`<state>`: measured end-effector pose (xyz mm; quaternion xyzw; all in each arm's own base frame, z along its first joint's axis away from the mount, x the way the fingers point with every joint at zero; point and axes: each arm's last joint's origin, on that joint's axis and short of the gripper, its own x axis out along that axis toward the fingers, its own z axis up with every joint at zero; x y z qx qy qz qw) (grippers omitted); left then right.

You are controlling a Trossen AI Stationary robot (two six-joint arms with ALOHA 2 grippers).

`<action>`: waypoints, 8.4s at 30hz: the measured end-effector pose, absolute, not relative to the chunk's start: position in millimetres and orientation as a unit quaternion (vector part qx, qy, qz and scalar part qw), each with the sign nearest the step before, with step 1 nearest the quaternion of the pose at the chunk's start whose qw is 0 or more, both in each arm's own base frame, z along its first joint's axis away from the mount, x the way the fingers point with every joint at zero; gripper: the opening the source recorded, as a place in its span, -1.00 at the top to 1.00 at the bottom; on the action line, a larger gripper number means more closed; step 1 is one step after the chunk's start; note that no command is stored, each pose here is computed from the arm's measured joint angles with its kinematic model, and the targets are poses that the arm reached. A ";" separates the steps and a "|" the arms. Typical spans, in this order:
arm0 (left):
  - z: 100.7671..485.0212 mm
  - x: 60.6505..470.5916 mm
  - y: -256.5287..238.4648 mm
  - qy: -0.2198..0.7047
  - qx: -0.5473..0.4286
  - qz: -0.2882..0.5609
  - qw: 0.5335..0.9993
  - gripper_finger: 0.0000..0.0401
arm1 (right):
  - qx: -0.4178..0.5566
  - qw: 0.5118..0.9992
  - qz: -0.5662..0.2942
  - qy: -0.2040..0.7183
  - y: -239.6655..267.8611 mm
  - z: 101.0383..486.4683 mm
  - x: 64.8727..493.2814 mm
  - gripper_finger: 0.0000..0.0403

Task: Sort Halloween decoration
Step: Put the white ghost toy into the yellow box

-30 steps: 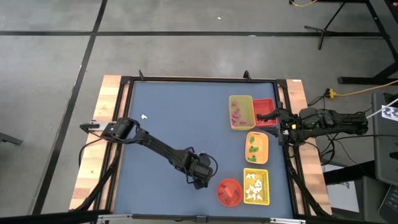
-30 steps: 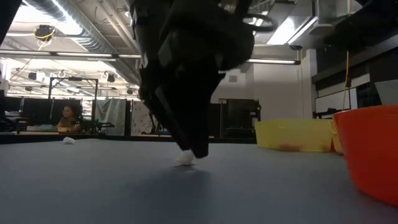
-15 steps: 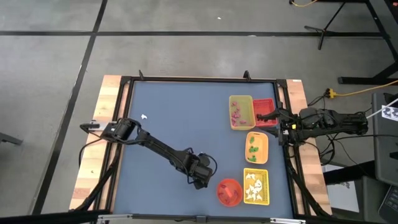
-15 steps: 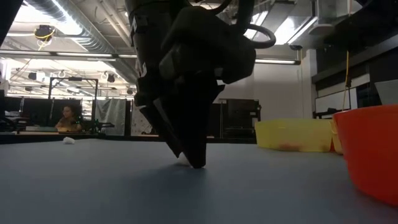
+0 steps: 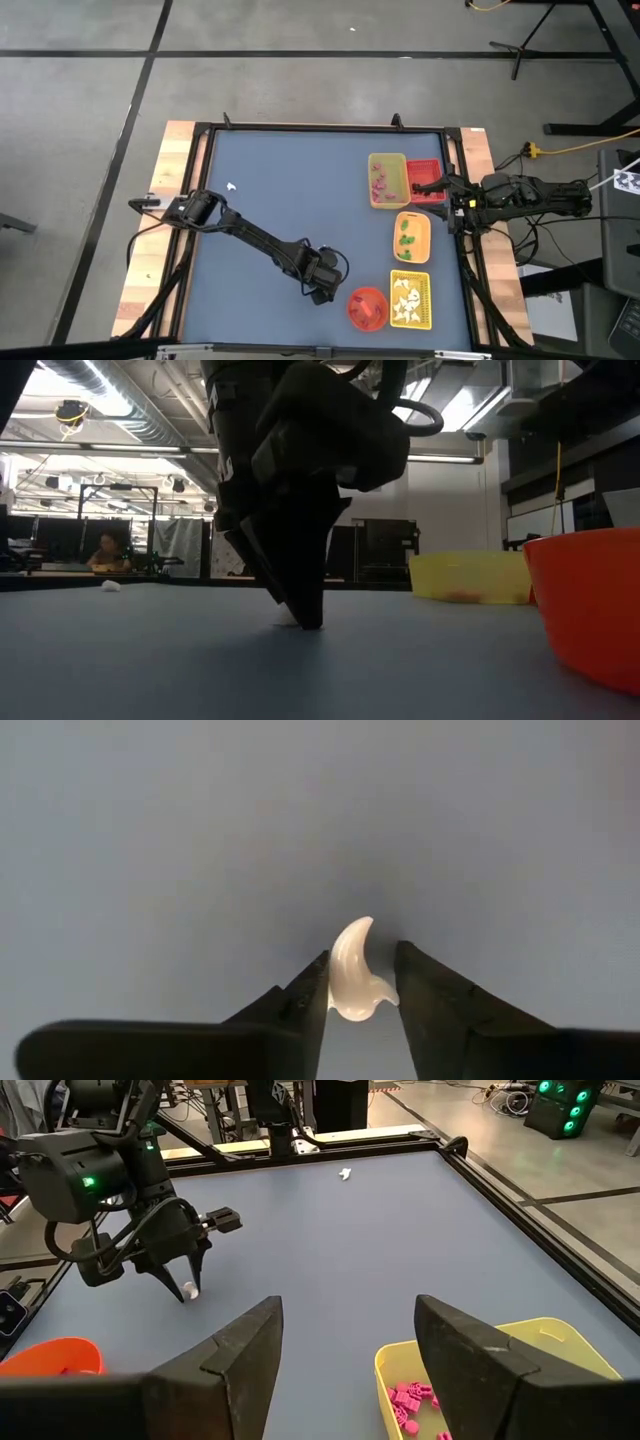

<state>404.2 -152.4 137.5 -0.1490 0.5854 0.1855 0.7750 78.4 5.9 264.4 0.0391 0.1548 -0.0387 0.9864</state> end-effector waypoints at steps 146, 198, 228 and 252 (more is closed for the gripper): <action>138.4 419.2 -122.0 0.653 -0.245 0.139 0.702 0.76 | 0.039 0.986 -0.039 0.155 5.8 264.4 78.4 -0.12; 155.4 414.4 -118.7 0.683 -0.208 0.007 0.700 0.53 | 0.039 0.986 -0.039 0.155 5.8 264.4 78.4 -0.12; 155.4 407.2 -141.7 0.653 -0.233 0.134 0.708 0.31 | 0.039 0.986 -0.039 0.155 5.8 264.4 78.4 -0.12; 144.4 409.0 -145.9 0.651 -0.220 0.144 0.712 0.47 | 0.041 0.987 -0.025 0.156 6.7 264.4 78.5 -0.12</action>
